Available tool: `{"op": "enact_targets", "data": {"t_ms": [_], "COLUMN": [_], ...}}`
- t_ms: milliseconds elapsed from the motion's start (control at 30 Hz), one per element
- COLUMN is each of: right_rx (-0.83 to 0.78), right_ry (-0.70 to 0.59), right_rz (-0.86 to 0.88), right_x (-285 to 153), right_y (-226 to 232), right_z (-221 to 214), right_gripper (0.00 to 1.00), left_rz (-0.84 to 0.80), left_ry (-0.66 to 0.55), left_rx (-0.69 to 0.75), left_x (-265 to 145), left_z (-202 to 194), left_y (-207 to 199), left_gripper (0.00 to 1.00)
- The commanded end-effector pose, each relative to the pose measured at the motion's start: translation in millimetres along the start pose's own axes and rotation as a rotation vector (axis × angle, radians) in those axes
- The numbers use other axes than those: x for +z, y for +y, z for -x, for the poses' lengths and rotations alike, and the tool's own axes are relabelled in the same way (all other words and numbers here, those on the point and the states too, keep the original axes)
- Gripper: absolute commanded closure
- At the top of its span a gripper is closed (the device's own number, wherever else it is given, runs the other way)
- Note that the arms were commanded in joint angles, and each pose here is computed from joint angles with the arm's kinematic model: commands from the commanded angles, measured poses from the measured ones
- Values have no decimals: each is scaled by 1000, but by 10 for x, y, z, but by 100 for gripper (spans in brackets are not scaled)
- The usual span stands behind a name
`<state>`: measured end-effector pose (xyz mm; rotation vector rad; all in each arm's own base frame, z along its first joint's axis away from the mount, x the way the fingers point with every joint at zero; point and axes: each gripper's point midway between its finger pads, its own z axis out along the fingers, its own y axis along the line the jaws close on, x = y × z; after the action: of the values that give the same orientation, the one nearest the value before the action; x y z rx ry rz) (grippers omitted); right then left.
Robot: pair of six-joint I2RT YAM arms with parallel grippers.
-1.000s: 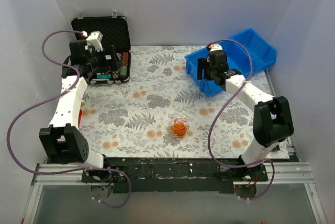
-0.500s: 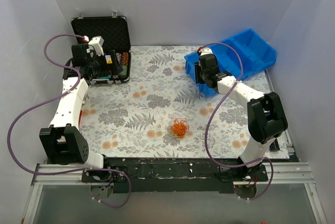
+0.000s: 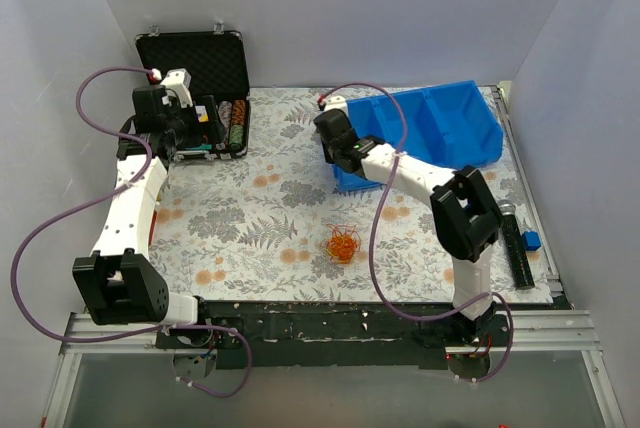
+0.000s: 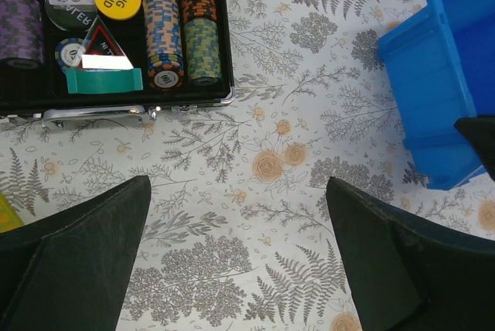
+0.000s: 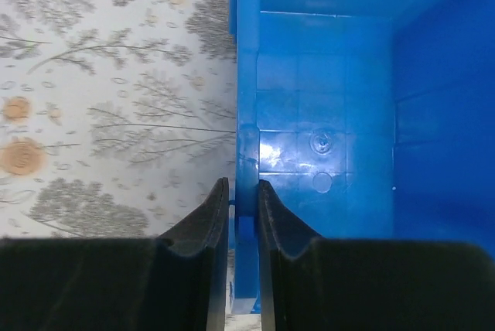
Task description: Untangle the cables
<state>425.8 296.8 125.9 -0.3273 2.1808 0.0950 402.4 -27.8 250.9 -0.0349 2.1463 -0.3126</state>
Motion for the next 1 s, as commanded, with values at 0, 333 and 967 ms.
{"op": "enact_targets", "data": {"t_ms": [0, 333, 967], "right_rx": [-6, 141, 319], "right_ry": [21, -88, -217], "right_rz": [57, 102, -132], "right_x": [-145, -352, -1076], "right_y": [778, 1431, -840], "right_z": [-50, 651, 539], "right_gripper": [85, 48, 36], "left_rz": [38, 16, -121], "left_ry": [-49, -6, 179], "left_rx": [37, 51, 83], "left_x": [-124, -70, 988], "left_z": [79, -144, -619], "left_y": [54, 54, -970], "left_gripper": [2, 2, 2]}}
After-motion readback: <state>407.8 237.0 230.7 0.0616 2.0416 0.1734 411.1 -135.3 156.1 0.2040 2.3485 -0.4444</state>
